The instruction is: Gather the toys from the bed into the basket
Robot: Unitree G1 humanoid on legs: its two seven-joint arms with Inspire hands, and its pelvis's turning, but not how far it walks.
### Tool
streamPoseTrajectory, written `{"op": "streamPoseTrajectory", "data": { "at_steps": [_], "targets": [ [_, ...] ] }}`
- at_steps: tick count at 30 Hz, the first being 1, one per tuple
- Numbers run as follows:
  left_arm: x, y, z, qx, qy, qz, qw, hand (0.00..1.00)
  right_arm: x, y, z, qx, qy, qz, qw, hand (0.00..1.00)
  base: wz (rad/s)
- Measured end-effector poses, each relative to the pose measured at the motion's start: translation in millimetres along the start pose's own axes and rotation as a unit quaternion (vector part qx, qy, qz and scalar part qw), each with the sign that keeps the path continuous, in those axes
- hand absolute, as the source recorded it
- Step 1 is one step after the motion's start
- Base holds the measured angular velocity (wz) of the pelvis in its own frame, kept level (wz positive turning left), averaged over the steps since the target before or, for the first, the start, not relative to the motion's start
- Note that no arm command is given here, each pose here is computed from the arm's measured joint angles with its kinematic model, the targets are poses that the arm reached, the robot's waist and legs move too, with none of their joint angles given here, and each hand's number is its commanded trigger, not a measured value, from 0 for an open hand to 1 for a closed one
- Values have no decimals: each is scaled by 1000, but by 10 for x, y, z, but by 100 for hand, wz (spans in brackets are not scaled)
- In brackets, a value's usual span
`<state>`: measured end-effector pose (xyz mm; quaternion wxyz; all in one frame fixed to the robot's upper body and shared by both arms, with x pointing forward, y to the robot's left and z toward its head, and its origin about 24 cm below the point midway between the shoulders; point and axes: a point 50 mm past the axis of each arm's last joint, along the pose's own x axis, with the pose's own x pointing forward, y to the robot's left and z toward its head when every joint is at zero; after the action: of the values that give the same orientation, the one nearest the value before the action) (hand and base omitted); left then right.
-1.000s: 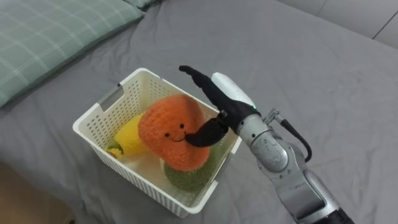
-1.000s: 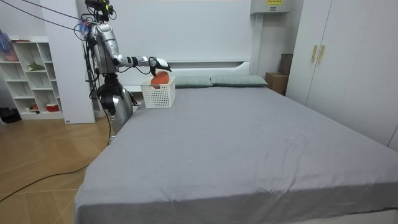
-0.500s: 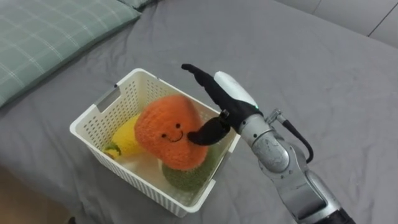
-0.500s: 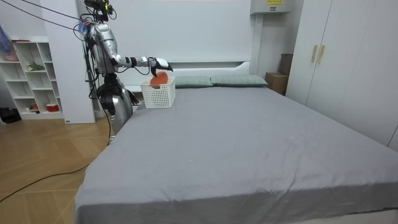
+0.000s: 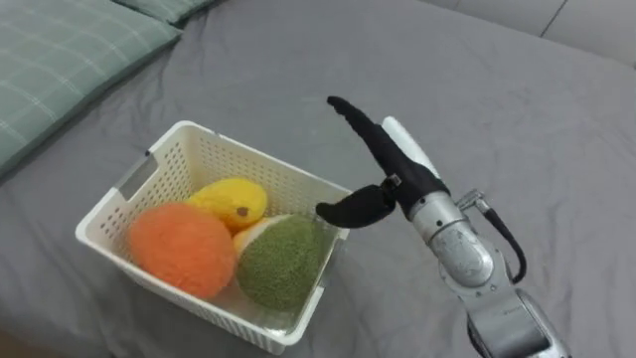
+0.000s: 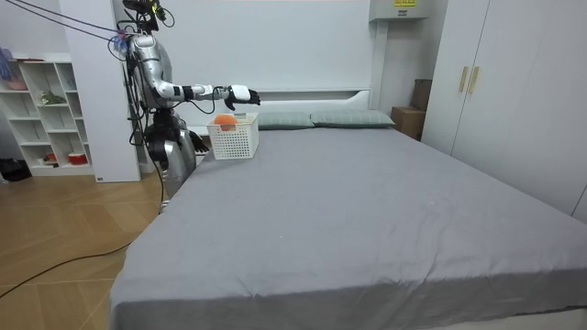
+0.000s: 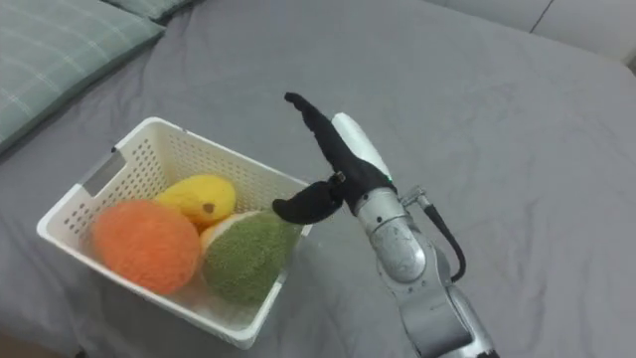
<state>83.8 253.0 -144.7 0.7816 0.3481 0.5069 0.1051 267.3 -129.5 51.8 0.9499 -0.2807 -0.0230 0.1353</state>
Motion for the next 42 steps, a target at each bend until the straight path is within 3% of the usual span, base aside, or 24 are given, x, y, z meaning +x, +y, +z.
{"op": "streamPoseTrajectory", "data": {
  "at_steps": [11,15,25,31,40,42],
  "targets": [
    [-63,-71,-145,0,12,-6,1000,0,-208,-290,-188,43,24,-108,993,0,-14],
    [-96,-100,-232,7,22,1,1000,0,-309,-373,-304,102,44,-150,982,0,-13],
    [-140,-131,-354,11,45,2,999,0,-615,-550,-632,140,110,-249,952,0,-12],
    [-154,-125,-411,0,59,4,998,0,-762,-553,-940,190,172,-289,922,0,-13],
    [-184,-150,-485,-2,78,12,997,0,-1107,-312,-1419,294,290,-328,849,0,-2],
    [-187,-153,-481,-1,76,15,997,0,-1231,-191,-1578,326,335,-338,817,0,2]
  ]
}}
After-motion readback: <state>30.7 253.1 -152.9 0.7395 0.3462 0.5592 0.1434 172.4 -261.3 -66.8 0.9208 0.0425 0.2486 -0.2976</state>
